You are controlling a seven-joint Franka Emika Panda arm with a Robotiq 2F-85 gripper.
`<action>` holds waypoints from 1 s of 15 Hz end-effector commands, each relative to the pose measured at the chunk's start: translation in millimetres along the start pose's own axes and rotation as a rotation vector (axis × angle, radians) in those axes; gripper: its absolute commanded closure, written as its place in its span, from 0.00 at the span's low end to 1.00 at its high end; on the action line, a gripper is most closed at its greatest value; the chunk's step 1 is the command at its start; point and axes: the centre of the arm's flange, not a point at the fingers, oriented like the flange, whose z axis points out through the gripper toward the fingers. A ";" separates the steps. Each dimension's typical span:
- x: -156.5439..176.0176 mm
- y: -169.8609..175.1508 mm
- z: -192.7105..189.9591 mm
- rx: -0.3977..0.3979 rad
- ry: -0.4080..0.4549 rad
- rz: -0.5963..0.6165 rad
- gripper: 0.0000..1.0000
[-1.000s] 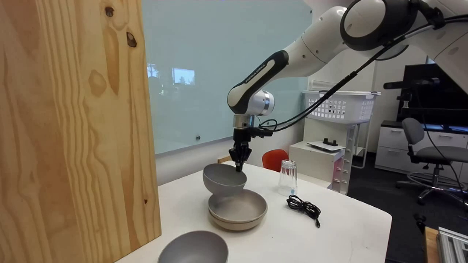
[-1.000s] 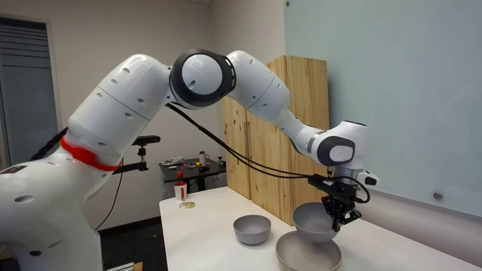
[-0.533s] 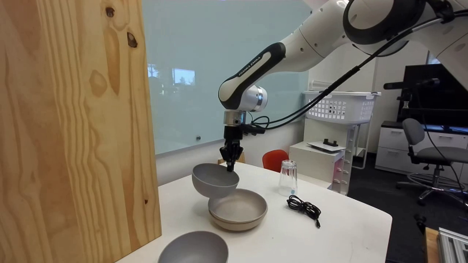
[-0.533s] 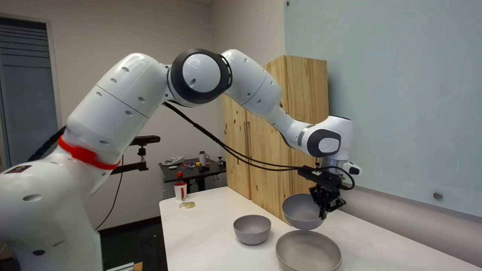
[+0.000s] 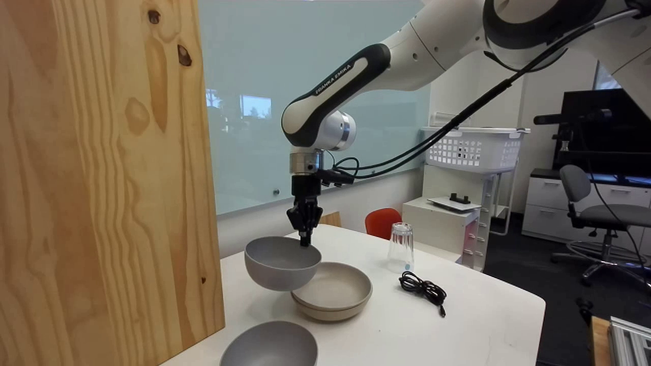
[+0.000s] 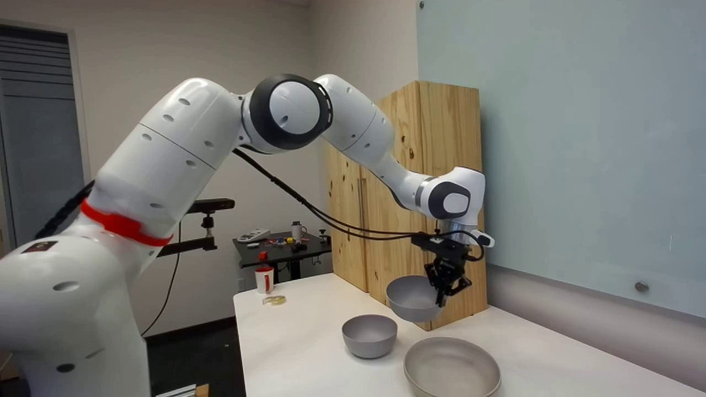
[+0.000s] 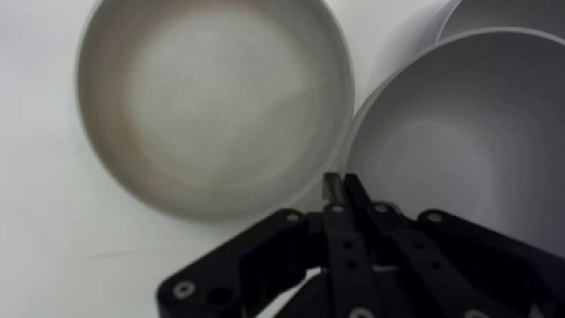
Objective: Put the right bowl in the left bowl, then put the bowls on the plate
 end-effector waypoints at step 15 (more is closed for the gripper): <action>-34.8 -90.2 62.1 -0.020 -0.181 -0.146 0.99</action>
